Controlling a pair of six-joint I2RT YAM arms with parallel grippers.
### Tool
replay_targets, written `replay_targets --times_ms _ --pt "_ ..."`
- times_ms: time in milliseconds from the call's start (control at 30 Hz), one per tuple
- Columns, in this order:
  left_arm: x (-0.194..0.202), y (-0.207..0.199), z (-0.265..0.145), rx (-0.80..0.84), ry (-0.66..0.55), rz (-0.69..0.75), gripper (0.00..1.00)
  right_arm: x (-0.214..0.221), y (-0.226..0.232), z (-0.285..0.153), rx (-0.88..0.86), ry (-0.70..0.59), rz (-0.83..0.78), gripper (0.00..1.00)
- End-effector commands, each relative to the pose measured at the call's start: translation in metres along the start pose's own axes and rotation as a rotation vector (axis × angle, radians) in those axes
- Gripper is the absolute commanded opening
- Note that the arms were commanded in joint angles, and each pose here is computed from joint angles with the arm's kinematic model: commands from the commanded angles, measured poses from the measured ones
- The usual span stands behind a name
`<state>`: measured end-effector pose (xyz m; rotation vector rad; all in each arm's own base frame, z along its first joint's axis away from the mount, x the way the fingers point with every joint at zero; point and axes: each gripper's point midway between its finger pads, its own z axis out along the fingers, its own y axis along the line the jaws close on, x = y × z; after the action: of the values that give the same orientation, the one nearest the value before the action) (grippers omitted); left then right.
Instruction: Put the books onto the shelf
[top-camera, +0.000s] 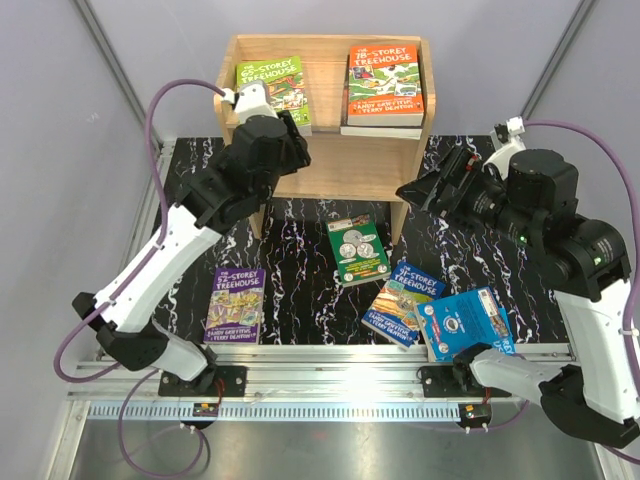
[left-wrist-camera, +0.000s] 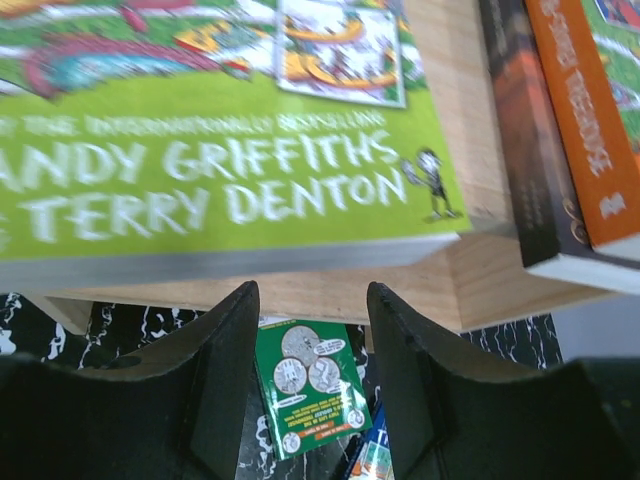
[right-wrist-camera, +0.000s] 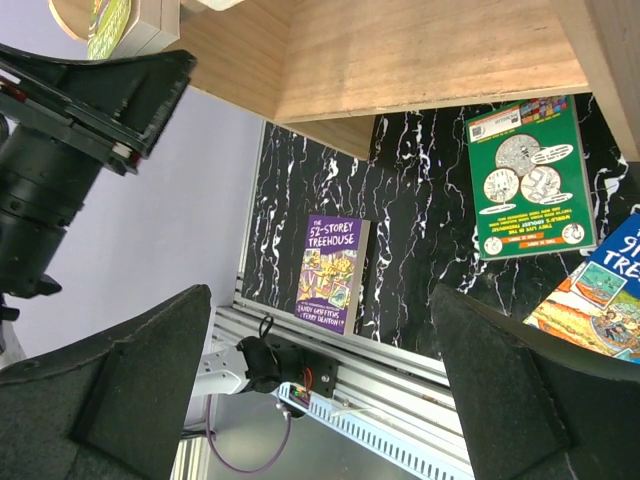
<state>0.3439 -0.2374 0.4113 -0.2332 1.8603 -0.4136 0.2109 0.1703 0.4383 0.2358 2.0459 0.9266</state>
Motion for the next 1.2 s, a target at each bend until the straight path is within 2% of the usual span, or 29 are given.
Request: replay_targets --times_ms 0,133,267,467,567,600,667,700,767,800,867,933,1000,1033,1067,1167 --pt "-0.035 0.012 -0.015 0.008 -0.077 -0.073 0.51 -0.012 0.0 -0.013 0.009 -0.066 -0.022 1.0" --pt "-0.05 0.045 -0.016 -0.069 -0.109 -0.075 0.51 -0.013 0.0 -0.011 0.011 -0.064 -0.027 1.0" --pt "-0.052 0.058 -0.021 -0.081 -0.118 -0.075 0.52 -0.013 0.001 -0.005 0.01 -0.054 -0.033 1.0" --pt "-0.034 0.068 -0.022 -0.096 -0.058 -0.069 0.55 -0.01 0.004 0.005 -0.004 -0.029 -0.043 1.0" --pt "-0.017 0.07 -0.035 -0.066 0.006 -0.11 0.55 -0.004 0.001 0.007 -0.006 -0.004 -0.067 1.0" --pt "0.004 0.074 -0.036 -0.066 0.056 -0.119 0.57 0.005 -0.004 0.011 -0.007 0.029 -0.087 1.0" --pt "0.022 0.068 -0.051 0.019 0.098 -0.136 0.67 0.019 -0.012 0.018 -0.004 0.08 -0.102 1.0" --pt "0.056 0.068 -0.047 0.038 0.155 -0.117 0.71 0.038 -0.026 0.028 0.022 0.148 -0.102 1.0" --pt "0.087 0.061 -0.055 0.114 0.225 -0.118 0.75 0.057 -0.043 0.039 0.055 0.204 -0.071 1.0" --pt "0.124 0.058 -0.053 0.143 0.296 -0.097 0.75 0.079 -0.065 0.048 0.105 0.258 -0.05 1.0" --pt "0.166 0.047 -0.055 0.209 0.39 -0.065 0.78 0.098 -0.079 0.059 0.119 0.288 0.002 1.0" --pt "0.219 0.051 -0.052 0.202 0.502 -0.067 0.82 0.126 -0.101 0.073 0.146 0.357 0.04 1.0" --pt "0.252 0.073 -0.05 0.119 0.575 -0.096 0.93 0.152 -0.112 0.082 0.139 0.452 0.059 1.0" --pt "0.258 0.093 -0.046 0.014 0.571 -0.087 0.99 0.158 -0.112 0.088 0.119 0.471 0.063 1.0" --pt "0.266 0.126 -0.049 -0.118 0.617 -0.077 0.99 0.171 -0.116 0.095 0.118 0.532 0.081 1.0" --pt "0.273 0.178 -0.058 -0.31 0.668 -0.044 0.99 0.182 -0.113 0.108 0.081 0.587 0.114 1.0"
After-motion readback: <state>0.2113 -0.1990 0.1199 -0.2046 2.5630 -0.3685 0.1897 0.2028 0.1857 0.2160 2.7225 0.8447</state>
